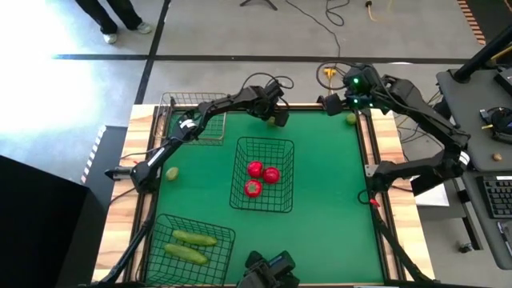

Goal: Sort produce into baskets
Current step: Put the bottom right lime into the gold wire basket

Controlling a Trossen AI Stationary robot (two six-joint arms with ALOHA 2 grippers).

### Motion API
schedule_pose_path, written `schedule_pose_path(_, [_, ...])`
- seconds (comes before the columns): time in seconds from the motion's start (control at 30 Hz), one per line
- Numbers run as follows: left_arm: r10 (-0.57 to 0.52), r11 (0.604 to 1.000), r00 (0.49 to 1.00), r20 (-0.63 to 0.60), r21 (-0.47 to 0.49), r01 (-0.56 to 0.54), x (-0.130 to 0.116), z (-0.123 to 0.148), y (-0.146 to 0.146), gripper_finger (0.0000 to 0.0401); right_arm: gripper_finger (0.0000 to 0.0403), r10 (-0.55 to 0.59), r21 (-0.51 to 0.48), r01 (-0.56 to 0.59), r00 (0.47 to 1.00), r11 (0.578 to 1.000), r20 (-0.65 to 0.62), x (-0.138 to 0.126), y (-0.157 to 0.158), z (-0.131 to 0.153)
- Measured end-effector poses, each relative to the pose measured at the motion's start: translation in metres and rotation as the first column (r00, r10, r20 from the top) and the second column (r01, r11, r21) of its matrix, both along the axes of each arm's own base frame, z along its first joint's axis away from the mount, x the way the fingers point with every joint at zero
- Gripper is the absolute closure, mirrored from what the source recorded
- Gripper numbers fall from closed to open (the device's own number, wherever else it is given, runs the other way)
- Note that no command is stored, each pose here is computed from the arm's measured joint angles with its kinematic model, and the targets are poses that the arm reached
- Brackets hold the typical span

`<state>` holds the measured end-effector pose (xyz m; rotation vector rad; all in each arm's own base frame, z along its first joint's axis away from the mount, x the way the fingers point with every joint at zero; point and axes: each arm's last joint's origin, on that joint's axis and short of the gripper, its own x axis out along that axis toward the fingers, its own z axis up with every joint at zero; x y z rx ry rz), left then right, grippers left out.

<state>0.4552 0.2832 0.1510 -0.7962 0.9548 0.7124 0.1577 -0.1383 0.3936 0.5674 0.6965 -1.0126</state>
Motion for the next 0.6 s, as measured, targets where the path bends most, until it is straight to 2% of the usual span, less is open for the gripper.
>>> schedule_pose_path(0.37, [0.010,1.000,1.000,-0.004,0.025,-0.010,0.001,0.006,0.001,0.0204,0.0076,0.005,0.003,-0.005,1.000,1.000,-0.012,0.004,-0.003,-0.003])
schedule_pose_path(0.6, [0.014,0.998,0.999,-0.030,0.064,-0.012,-0.004,0.018,0.005,0.0210,0.0076,0.004,0.004,-0.004,1.000,1.000,-0.010,0.004,-0.003,-0.002])
